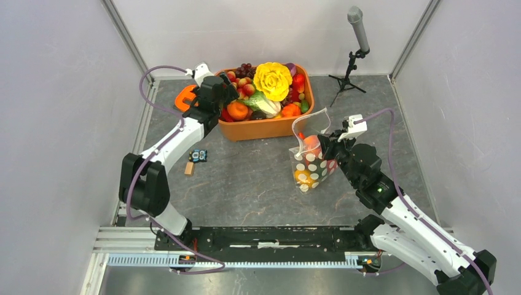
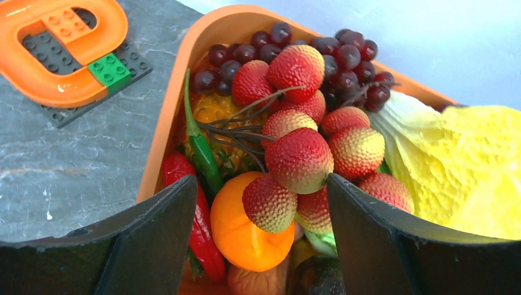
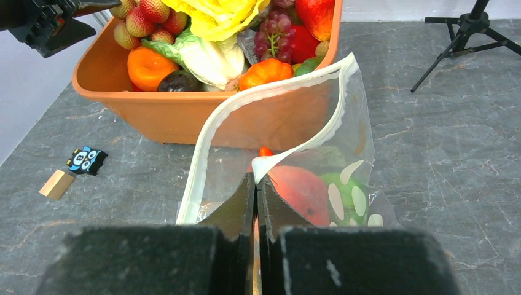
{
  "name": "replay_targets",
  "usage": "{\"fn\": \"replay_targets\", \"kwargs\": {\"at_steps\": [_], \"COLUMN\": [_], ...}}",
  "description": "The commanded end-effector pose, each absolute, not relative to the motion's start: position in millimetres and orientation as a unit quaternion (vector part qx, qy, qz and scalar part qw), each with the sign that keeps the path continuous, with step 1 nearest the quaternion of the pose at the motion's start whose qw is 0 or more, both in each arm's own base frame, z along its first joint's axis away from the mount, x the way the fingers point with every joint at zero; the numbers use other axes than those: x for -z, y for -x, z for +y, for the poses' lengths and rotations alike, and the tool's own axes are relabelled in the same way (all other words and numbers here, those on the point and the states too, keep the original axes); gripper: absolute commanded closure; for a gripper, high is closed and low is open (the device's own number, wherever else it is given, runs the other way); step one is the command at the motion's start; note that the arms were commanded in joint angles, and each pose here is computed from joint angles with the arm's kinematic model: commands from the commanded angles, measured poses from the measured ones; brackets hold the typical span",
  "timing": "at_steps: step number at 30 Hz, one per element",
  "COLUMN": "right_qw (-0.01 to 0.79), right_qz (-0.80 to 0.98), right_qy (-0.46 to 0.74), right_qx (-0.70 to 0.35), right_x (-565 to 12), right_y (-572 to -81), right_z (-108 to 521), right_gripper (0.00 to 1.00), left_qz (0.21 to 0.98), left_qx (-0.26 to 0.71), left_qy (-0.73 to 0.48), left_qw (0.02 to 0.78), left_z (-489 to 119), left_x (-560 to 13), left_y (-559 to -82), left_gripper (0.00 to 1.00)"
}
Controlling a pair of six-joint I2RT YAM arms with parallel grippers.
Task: Place the food in the zip-top bag and seal the zipper
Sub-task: Adjust the fake fruit in the bin.
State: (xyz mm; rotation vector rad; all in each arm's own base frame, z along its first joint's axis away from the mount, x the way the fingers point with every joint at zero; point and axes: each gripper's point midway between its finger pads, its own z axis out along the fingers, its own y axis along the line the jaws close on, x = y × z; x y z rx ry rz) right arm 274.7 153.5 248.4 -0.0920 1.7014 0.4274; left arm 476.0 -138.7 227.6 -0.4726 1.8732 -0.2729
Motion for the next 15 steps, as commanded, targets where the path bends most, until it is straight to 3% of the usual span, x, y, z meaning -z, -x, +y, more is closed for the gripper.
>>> {"fn": "replay_targets", "kwargs": {"at_steps": [1, 7, 15], "right_qw": [0.653, 0.653, 0.652], "right_qz": [0.731, 0.731, 0.733], "right_qy": [0.040, 0.041, 0.039], "right_qx": [-0.193, -0.196, -0.191], "right_x": [-261.7, -262.4, -260.0], "right_y": [-276.4, -276.0, -275.3], "right_z": [155.0, 156.1, 153.9], "right_gripper": [0.97, 0.97, 0.97], "left_qz": [0.751, 0.740, 0.719], "left_qx": [0.118, 0.113, 0.179], "left_qy": [0.306, 0.352, 0.345], "left_qw": [0.573, 0.562, 0.576], "left_z": [-122.6, -118.3, -133.2], "left_x": [-239.5, -222.4, -234.9], "left_y": [-485.4, -490.5, -490.5], "left_gripper": [0.17, 0.22, 0.22]}}
